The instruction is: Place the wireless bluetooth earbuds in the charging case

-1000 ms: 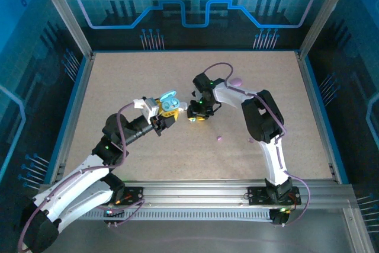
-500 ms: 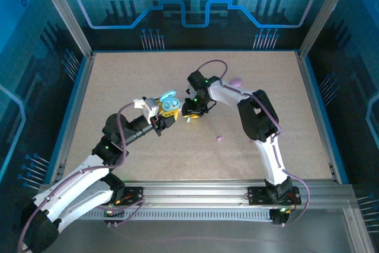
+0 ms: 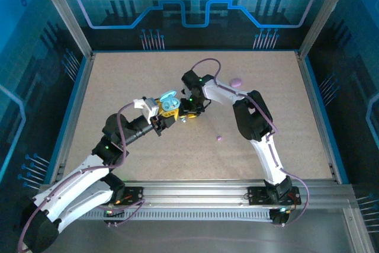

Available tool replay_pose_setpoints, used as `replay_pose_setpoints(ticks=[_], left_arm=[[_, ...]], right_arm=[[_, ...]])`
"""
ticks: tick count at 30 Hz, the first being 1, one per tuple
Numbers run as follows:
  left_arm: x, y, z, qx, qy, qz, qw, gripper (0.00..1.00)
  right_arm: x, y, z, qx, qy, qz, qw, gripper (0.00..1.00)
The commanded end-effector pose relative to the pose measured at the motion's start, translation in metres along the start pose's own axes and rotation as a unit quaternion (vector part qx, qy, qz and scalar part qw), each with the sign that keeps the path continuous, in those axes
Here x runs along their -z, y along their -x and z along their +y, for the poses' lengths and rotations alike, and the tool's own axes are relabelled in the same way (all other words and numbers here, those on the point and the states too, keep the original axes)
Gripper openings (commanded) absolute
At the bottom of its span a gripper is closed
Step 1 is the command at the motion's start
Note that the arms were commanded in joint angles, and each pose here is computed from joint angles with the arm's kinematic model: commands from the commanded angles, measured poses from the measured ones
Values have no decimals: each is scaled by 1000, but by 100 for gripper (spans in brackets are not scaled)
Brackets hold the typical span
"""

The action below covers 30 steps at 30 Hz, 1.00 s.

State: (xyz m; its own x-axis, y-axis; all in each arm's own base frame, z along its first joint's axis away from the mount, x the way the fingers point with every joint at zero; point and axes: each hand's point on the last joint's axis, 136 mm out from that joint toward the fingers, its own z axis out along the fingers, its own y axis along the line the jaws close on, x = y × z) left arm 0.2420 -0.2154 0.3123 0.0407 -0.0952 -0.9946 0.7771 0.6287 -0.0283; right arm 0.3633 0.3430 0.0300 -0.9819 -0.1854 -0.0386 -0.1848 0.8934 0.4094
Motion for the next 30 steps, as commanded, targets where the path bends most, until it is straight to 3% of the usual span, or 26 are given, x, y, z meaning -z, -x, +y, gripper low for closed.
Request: replay_pose_setpoints(ticks=[1, 22, 30], left_arm=[[2, 17, -1, -13, 2, -27, 1000, 34], [9, 19, -1, -18, 10, -34, 999, 34], [10, 20, -2, -18, 9, -36, 999, 34]], right_arm=[[-15, -9, 1, 10, -27, 24, 999, 39], [-25, -14, 7, 81, -136, 24, 987, 27], [-20, -18, 8, 100, -165, 23, 981, 27]])
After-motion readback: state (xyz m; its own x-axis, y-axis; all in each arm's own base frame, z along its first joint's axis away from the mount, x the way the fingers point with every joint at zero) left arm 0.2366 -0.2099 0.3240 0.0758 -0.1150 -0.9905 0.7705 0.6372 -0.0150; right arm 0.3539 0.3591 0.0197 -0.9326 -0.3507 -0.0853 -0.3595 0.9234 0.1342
